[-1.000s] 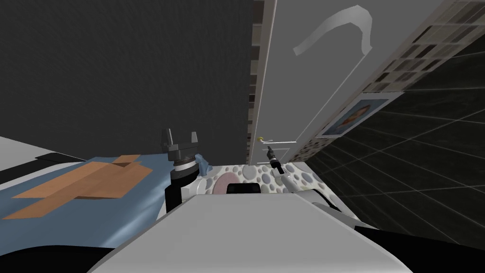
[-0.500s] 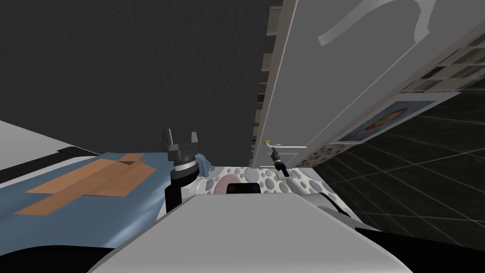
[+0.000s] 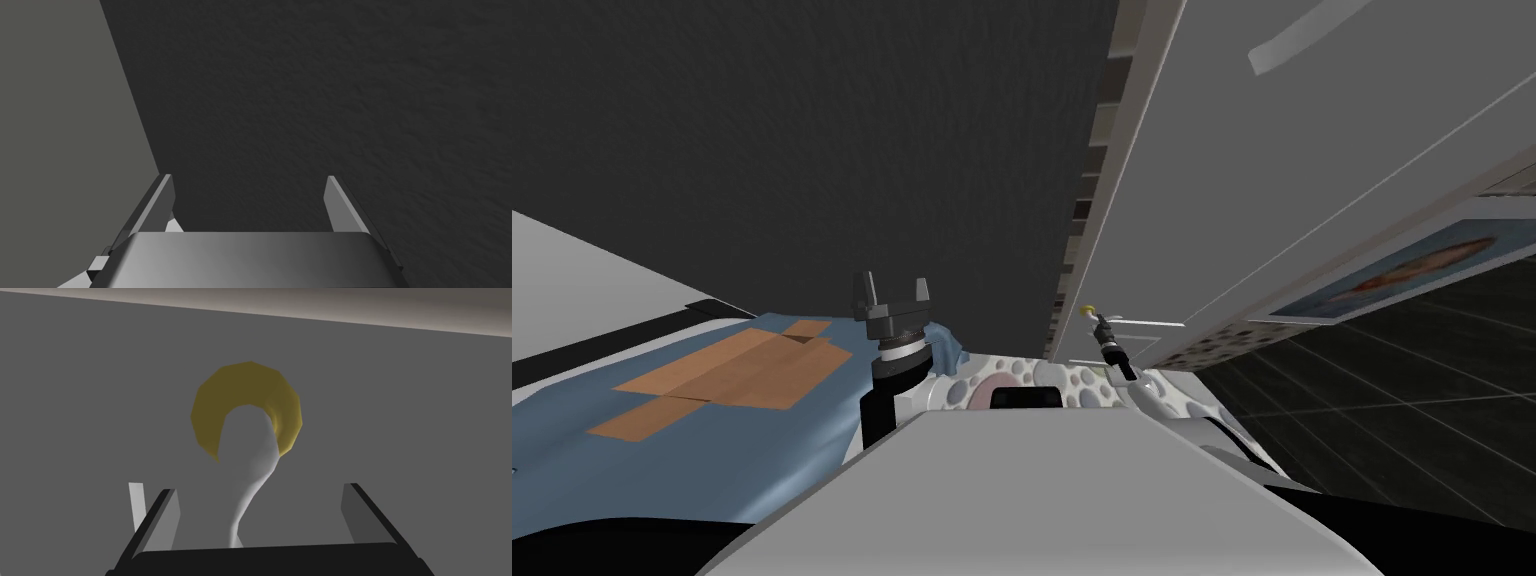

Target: Pull the door open

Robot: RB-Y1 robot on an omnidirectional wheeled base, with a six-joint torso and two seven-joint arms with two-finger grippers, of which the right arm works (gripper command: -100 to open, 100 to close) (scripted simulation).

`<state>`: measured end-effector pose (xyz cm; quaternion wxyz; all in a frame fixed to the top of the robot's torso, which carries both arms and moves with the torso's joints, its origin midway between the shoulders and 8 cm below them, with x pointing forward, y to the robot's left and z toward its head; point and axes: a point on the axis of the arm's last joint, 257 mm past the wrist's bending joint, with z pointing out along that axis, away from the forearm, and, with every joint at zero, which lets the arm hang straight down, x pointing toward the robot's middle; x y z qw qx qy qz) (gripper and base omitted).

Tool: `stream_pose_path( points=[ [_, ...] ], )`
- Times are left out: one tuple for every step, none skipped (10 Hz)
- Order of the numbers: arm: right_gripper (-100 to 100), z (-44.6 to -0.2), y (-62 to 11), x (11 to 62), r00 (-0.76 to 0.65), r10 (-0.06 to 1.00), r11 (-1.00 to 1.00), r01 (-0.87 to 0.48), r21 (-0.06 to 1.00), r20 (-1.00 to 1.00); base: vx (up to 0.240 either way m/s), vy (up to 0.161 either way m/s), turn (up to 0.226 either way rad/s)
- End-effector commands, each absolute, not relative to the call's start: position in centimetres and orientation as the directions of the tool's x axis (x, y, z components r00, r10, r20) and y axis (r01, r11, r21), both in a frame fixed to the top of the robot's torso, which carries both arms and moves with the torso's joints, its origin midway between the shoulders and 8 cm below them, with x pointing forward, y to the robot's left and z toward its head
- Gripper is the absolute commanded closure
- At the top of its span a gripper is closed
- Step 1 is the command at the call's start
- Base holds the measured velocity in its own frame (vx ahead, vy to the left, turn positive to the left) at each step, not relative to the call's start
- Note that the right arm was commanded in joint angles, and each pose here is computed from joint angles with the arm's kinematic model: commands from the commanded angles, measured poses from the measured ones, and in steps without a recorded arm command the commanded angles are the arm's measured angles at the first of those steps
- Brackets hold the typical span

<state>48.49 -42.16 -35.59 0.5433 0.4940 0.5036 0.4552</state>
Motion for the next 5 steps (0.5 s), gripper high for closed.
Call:
stream_pose_path(
  points=[
    [-100,-35.6,-43.5,48.1,0.09,0.991,0.097,0.004,0.995,-0.097,0.14,0.008,0.028],
    [-100,-35.5,-45.1,47.4,0.106,0.989,0.099,0.005,0.995,-0.099,0.175,0.029,0.106],
    [-100,-35.6,-44.5,47.7,0.098,0.99,0.1,0.007,0.995,-0.1,0.097,0.012,0.027],
    [100,-35.6,-44.5,47.7,0.098,0.99,0.1,0.007,0.995,-0.1,-0.016,-0.003,-0.024],
    [100,-35.6,-44.5,47.7,0.098,0.99,0.1,0.007,0.995,-0.1,-0.035,-0.006,-0.01]
  ],
)
